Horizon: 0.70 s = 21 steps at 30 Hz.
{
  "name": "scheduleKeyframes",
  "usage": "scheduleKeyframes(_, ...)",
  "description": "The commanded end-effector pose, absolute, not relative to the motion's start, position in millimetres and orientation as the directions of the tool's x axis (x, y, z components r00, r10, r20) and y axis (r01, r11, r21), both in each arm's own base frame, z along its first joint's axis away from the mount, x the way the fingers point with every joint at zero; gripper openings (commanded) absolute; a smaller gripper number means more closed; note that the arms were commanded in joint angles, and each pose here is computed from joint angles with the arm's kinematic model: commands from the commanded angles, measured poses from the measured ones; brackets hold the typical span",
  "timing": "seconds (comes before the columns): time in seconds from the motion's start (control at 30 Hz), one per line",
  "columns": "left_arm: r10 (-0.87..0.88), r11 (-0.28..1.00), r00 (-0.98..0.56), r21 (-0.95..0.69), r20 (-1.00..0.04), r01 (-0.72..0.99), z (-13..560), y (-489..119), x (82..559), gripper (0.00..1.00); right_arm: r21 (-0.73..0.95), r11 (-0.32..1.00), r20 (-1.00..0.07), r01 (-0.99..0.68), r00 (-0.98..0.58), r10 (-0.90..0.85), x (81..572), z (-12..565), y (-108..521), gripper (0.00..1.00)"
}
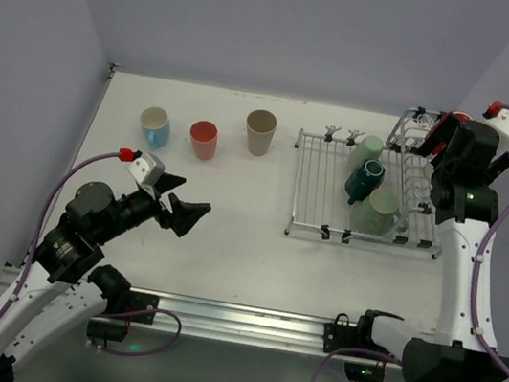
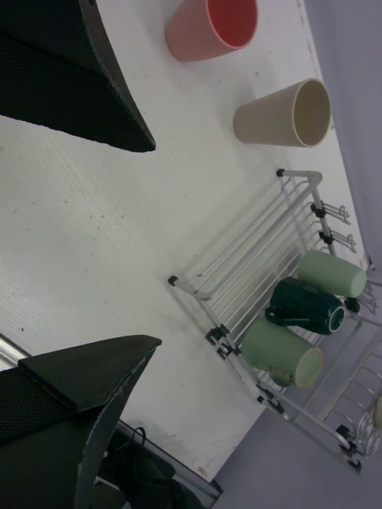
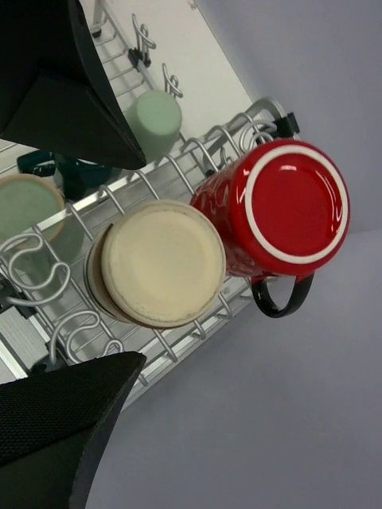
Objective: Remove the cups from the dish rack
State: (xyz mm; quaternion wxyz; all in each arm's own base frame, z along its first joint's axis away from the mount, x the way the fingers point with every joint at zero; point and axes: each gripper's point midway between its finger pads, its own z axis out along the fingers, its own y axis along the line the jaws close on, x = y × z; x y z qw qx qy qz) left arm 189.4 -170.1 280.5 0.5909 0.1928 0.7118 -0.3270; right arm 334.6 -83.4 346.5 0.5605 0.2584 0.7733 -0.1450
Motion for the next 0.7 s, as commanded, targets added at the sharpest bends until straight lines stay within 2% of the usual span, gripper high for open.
scheduleKeyframes(0.0,-0.100,0.698,-0.193,-0.207,-0.976,0.686,287.3,-171.5,181.7,1.00,0.130,0.846,-0.951,0.516,-0.176,0.253,342.9,361.6,-85.4,0.99)
scheduleKeyframes(0.67,-0.096,0.675,-0.185,-0.201,-0.978,0.710,290.4,-177.9,174.3,1.00,0.091,0.846,-0.918,0.525,-0.285,0.276,372.9,321.7,-93.0,0.96)
